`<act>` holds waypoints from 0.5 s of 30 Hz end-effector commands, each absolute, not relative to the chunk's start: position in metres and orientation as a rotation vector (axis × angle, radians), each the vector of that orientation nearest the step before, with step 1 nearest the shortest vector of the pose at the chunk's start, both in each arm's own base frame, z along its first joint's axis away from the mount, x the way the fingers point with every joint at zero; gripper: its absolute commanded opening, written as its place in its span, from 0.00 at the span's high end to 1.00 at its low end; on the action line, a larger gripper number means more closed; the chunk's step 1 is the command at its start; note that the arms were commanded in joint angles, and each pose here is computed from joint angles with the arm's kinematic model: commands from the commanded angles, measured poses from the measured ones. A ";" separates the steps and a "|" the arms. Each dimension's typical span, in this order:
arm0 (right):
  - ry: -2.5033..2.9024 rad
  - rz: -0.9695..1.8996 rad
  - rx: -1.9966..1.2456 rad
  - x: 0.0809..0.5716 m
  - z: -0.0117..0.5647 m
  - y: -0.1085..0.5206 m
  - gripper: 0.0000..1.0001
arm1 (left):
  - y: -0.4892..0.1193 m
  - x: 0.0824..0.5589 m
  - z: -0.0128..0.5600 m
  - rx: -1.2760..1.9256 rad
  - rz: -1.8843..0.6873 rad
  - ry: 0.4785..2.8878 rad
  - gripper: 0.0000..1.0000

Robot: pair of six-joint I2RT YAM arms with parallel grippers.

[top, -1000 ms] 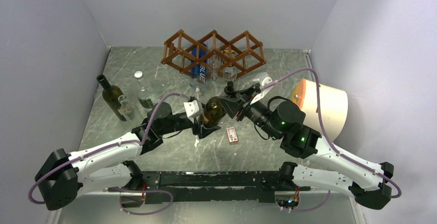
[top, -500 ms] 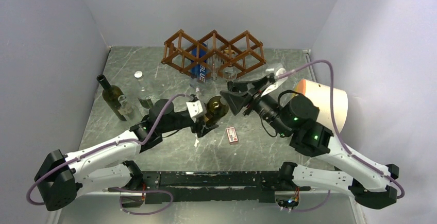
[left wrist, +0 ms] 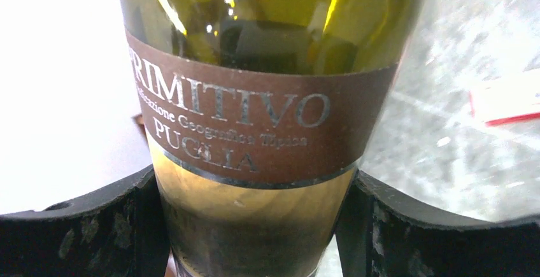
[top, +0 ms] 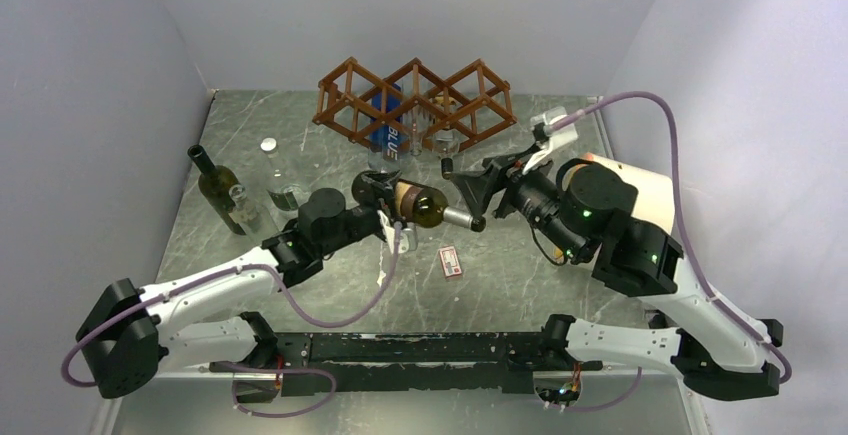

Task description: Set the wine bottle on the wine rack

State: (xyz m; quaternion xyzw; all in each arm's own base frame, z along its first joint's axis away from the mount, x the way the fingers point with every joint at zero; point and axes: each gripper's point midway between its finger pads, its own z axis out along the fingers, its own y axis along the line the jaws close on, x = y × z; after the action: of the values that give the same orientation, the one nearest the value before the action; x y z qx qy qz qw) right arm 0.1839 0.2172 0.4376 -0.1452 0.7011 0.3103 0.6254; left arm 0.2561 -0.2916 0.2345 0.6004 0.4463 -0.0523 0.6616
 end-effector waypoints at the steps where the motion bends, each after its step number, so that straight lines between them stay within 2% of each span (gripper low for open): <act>1: 1.795 0.568 -0.378 0.183 0.389 0.203 0.31 | -0.286 0.287 0.330 1.300 0.318 0.656 0.93; 8: 1.955 0.478 -0.466 0.176 0.337 0.202 0.30 | -0.302 0.289 0.368 1.374 0.441 0.473 0.93; 15: 2.057 0.371 -0.502 0.175 0.308 0.195 0.29 | -0.306 0.289 0.372 1.457 0.521 0.383 0.93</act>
State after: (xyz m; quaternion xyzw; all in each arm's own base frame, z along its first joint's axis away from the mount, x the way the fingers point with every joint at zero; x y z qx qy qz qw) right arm 0.1783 0.2055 0.3264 -0.2017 0.8231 0.1829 0.4984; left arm 0.2935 -0.3061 0.3189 0.6739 0.2410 0.1846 0.6736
